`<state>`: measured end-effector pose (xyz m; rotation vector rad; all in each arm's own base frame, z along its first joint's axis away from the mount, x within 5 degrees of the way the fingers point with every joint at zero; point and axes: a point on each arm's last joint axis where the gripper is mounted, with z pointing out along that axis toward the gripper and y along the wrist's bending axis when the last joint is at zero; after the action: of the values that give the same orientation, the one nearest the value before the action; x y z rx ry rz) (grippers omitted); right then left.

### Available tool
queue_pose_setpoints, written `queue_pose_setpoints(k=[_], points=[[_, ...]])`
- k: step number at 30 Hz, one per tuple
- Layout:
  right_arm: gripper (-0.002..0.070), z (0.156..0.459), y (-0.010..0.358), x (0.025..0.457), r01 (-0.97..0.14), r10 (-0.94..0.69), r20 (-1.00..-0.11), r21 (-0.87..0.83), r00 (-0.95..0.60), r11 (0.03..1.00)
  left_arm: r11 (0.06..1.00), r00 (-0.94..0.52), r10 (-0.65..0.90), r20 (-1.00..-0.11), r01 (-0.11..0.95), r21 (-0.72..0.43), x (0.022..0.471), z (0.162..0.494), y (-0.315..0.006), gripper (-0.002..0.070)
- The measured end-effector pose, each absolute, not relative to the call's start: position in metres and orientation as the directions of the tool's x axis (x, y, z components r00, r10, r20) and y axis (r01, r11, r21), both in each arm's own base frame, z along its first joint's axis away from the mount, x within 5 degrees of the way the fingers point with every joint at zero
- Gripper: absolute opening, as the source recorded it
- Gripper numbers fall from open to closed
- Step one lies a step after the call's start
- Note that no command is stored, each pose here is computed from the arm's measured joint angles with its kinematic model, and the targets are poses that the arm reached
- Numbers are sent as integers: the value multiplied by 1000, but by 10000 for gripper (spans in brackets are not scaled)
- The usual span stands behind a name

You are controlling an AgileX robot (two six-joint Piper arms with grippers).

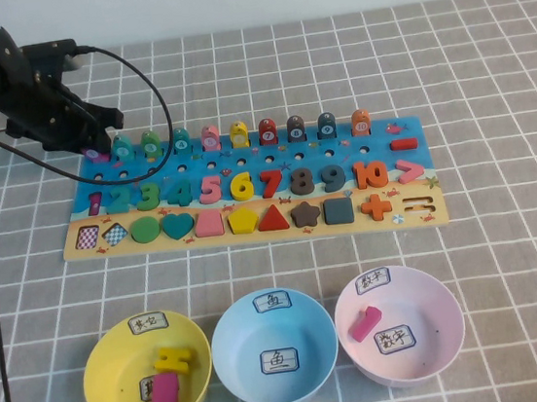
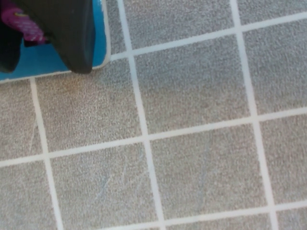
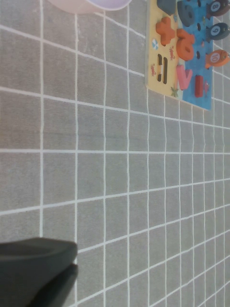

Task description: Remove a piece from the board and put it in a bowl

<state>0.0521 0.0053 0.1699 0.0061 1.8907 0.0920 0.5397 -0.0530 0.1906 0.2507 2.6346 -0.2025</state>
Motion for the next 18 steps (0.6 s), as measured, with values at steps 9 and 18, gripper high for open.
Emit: queue_pose_setpoints(k=[9,18], points=[[-17,170,5,52,-42,50,-947,67,-317,997,972,-868,141,-477,212,-99,540,191,-53,188],[-17,170,5,52,-42,50,-947,67,-317,997,971,-869,145,-472,217,-100,539,198,-53,188]])
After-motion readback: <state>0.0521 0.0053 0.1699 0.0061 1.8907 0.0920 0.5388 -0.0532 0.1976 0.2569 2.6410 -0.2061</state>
